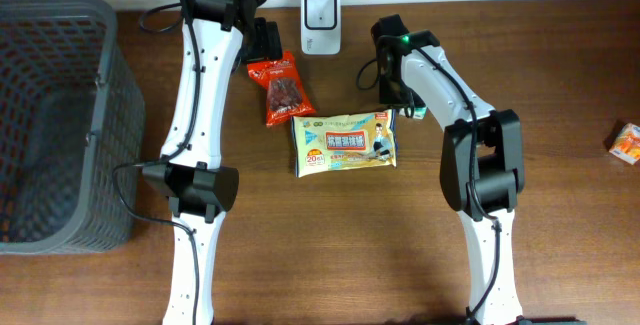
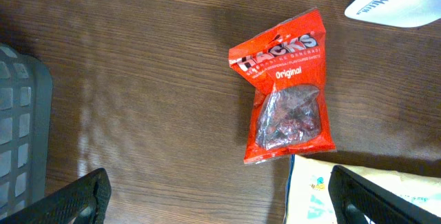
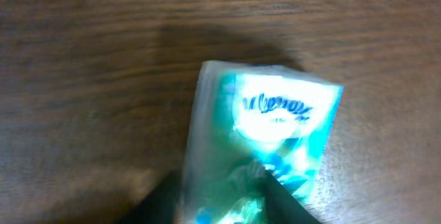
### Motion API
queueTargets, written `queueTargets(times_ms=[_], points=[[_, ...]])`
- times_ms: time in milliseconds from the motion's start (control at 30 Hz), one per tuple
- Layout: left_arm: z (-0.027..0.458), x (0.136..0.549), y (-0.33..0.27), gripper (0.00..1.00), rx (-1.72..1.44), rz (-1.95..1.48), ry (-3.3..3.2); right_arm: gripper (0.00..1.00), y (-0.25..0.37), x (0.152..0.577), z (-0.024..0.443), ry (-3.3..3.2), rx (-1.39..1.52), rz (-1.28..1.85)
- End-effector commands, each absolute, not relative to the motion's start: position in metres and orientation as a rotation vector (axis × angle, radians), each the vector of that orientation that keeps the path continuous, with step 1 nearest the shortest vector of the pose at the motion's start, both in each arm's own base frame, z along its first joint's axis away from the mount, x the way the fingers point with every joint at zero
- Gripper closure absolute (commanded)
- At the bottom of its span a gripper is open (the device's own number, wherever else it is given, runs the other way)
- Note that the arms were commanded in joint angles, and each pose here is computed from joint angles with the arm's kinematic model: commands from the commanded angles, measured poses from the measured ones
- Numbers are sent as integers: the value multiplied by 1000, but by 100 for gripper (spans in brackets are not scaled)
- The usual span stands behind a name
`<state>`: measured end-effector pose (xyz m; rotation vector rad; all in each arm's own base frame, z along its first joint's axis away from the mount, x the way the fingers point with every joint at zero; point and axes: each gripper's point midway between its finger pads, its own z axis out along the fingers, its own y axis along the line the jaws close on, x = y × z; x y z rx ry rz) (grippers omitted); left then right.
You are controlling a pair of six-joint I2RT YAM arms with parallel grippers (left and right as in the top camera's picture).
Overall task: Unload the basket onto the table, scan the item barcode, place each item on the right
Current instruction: 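Lift the teal tissue pack and turn it with the right gripper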
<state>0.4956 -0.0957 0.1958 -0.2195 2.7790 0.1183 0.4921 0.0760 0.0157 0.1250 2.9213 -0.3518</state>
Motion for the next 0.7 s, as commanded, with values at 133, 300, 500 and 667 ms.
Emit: queueTargets(times_ms=[133, 300, 500, 667], points=[[205, 494, -97, 1, -223, 115, 2757, 96, 87, 506, 47, 2893, 103, -192], [205, 494, -97, 1, -221, 115, 2757, 96, 121, 518, 86, 2858, -82, 433], [205, 494, -97, 1, -221, 115, 2757, 96, 92, 523, 87, 2739, 57, 1087], [205, 494, -97, 1, -221, 115, 2757, 84, 30, 516, 52, 2741, 312, 1195]])
